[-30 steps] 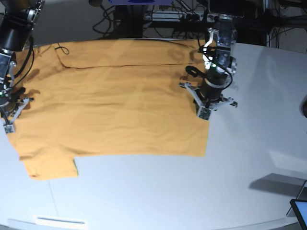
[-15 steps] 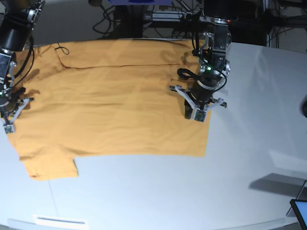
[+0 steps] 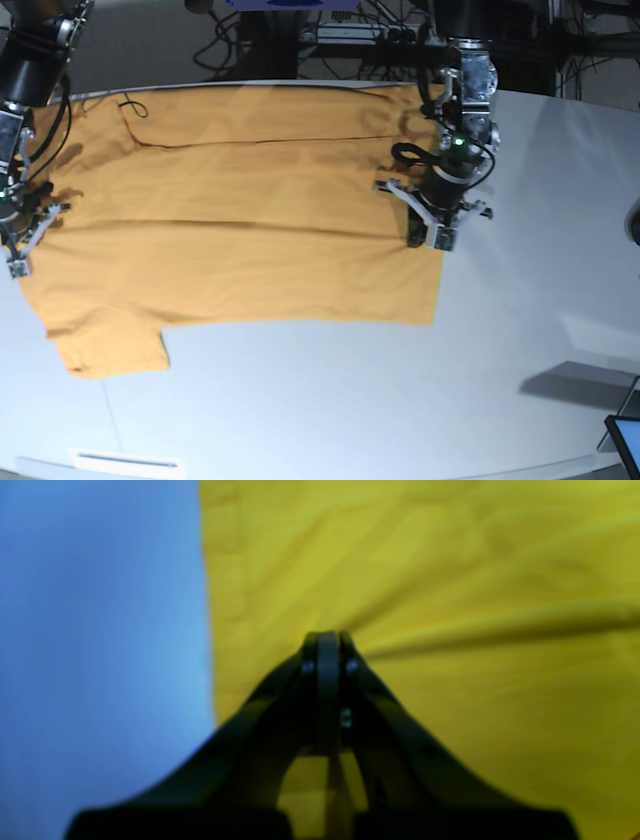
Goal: Fold the T-shirt properly
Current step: 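Pull the held side edges with both grippers toward the left gripper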
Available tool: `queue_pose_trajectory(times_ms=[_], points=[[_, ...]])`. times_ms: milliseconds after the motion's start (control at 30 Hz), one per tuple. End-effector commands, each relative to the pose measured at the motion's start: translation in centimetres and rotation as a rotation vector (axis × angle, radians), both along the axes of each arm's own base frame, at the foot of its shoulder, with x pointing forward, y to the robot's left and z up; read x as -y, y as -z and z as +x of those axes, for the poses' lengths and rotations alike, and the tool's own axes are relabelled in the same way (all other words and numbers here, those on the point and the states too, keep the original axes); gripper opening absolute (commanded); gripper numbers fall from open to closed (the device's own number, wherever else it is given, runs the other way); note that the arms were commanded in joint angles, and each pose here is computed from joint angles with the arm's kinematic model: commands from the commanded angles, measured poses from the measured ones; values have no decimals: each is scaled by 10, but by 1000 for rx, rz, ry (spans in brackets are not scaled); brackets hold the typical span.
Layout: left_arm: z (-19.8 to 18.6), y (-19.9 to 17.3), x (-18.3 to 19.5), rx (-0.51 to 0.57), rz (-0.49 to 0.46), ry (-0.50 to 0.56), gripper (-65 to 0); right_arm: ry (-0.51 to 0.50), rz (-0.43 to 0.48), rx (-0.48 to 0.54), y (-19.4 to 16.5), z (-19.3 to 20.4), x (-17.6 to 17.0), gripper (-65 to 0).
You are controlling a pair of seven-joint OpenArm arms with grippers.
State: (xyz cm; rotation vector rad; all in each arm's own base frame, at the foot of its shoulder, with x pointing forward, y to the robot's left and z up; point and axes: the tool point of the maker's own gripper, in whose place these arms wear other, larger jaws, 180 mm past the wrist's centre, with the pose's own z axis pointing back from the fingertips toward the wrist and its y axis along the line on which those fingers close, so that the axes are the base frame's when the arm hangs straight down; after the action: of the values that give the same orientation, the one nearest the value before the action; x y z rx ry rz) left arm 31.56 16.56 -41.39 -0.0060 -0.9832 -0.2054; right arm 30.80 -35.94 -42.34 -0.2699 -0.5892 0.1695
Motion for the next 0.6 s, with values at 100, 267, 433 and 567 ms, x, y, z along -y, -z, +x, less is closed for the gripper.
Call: queue_pose_trajectory(times_ms=[100,267,433,567], points=[[-24,25,-25,-136,93,-40,-650,-32,-18,-125,14,-25,-15,-650],[-22,23,-32,-131,109,-40,-650,-33,-20,-90,3,-16,-27,-650],[-20,21,-40,-129,130,-38,-650,-16,-37,-68,-5,-11,-23,-647],[-20,20,-46,-128,144,-37,-650,-32,-65,-23,-23,-4,-24,-624]])
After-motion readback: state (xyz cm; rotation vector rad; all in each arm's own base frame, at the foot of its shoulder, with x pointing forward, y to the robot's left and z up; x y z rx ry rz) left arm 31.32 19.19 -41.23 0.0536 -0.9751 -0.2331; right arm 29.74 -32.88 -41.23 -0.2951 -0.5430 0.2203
